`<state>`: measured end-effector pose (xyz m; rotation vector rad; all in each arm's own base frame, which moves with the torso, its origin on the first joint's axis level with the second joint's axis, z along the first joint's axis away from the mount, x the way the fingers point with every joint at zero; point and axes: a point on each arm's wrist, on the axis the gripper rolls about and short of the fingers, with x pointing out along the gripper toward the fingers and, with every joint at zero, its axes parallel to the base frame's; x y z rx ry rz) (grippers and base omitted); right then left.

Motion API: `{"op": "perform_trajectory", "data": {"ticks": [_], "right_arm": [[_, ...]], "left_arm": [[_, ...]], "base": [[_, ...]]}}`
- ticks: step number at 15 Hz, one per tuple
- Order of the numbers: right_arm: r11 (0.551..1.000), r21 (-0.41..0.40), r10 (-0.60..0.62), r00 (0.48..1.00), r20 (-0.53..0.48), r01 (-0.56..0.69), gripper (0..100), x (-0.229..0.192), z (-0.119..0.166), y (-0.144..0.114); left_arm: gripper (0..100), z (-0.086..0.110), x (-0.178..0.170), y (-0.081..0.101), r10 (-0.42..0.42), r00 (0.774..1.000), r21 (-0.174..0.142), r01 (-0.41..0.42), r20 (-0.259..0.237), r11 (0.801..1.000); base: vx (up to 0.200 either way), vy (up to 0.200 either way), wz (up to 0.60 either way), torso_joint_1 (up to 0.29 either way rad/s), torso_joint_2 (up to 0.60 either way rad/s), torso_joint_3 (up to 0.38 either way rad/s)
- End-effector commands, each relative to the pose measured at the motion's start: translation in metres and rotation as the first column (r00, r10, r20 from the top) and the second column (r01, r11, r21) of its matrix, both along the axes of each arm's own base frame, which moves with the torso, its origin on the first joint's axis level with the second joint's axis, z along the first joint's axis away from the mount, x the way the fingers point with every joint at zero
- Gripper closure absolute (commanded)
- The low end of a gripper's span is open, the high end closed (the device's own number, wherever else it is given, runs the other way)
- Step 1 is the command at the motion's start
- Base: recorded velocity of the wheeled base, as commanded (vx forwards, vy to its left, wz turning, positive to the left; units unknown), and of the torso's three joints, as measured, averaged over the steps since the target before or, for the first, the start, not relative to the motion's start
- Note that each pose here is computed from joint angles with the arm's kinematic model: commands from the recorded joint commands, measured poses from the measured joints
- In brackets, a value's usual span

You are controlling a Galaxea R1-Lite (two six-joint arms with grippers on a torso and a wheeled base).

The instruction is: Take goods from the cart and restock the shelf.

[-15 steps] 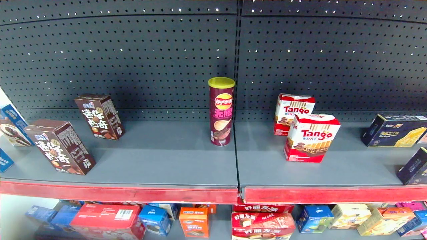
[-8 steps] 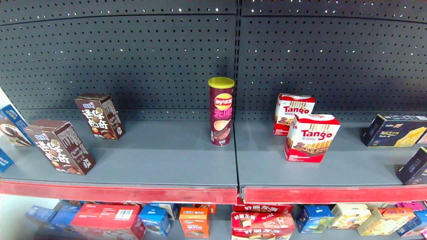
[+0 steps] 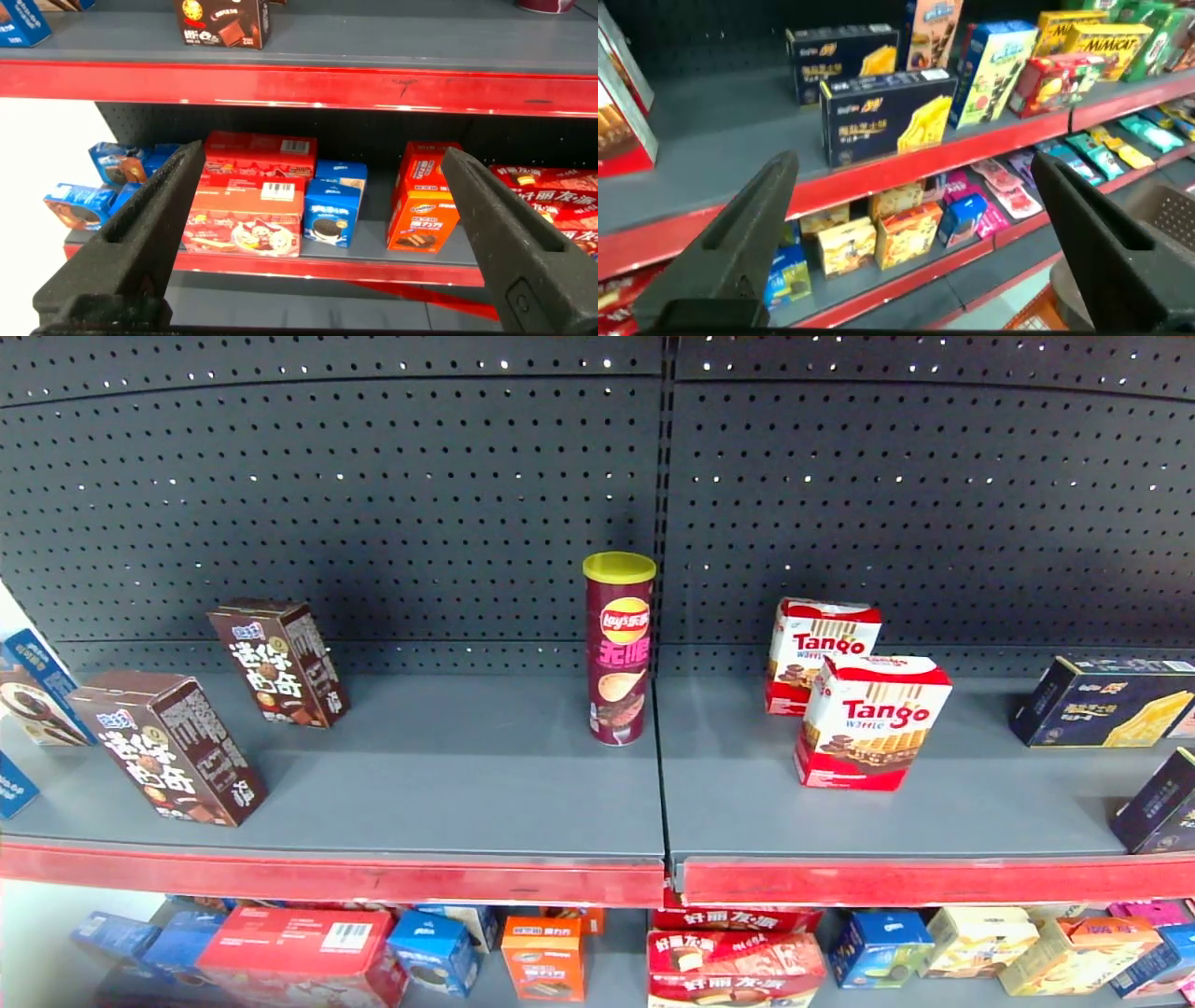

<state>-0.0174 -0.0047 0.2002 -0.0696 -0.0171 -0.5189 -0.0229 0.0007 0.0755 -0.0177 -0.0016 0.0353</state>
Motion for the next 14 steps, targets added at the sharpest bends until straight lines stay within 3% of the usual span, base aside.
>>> {"op": "perform_trajectory", "data": {"ticks": [1,4,6,8,12,14], "right_arm": [[1.000,0.003,-0.017,1.000,-0.019,0.018,0,0.002,-0.005,0.000],[1.000,0.011,-0.006,0.999,-0.054,0.007,0,0.006,-0.014,0.005],[1.000,-0.022,-0.023,0.997,-0.080,0.021,0,0.005,-0.024,0.007],[0.996,-0.085,0.027,0.999,-0.038,-0.030,0,-0.009,-0.041,0.015],[0.994,-0.103,0.045,0.999,-0.025,-0.048,0,-0.013,-0.046,0.017],[0.993,-0.106,0.051,0.998,-0.022,-0.053,0,-0.013,-0.045,0.017]], "left_arm": [[0,0.000,0.000,0.000,0.001,1.000,-0.001,-0.001,-0.001,1.000],[0,0.000,0.000,0.000,0.001,1.000,-0.001,-0.001,-0.001,1.000],[0,0.000,0.000,0.000,0.001,1.000,-0.001,-0.001,-0.001,1.000],[0,0.000,0.000,0.000,0.000,1.000,0.002,0.000,-0.001,1.000],[0,0.000,0.000,0.000,-0.002,1.000,0.005,0.002,0.000,1.000],[0,0.000,0.000,0.000,-0.002,1.000,0.004,0.002,0.000,1.000]], "base": [[0.000,0.000,0.00,0.000,0.00,0.000],[0.000,0.000,0.00,0.000,0.00,0.000],[0.000,0.000,-0.60,0.002,0.00,0.002],[0.000,0.000,-0.60,0.002,0.00,0.000],[0.000,0.000,-0.60,0.006,0.00,-0.004],[0.000,0.000,0.00,0.000,0.00,0.000]]}}
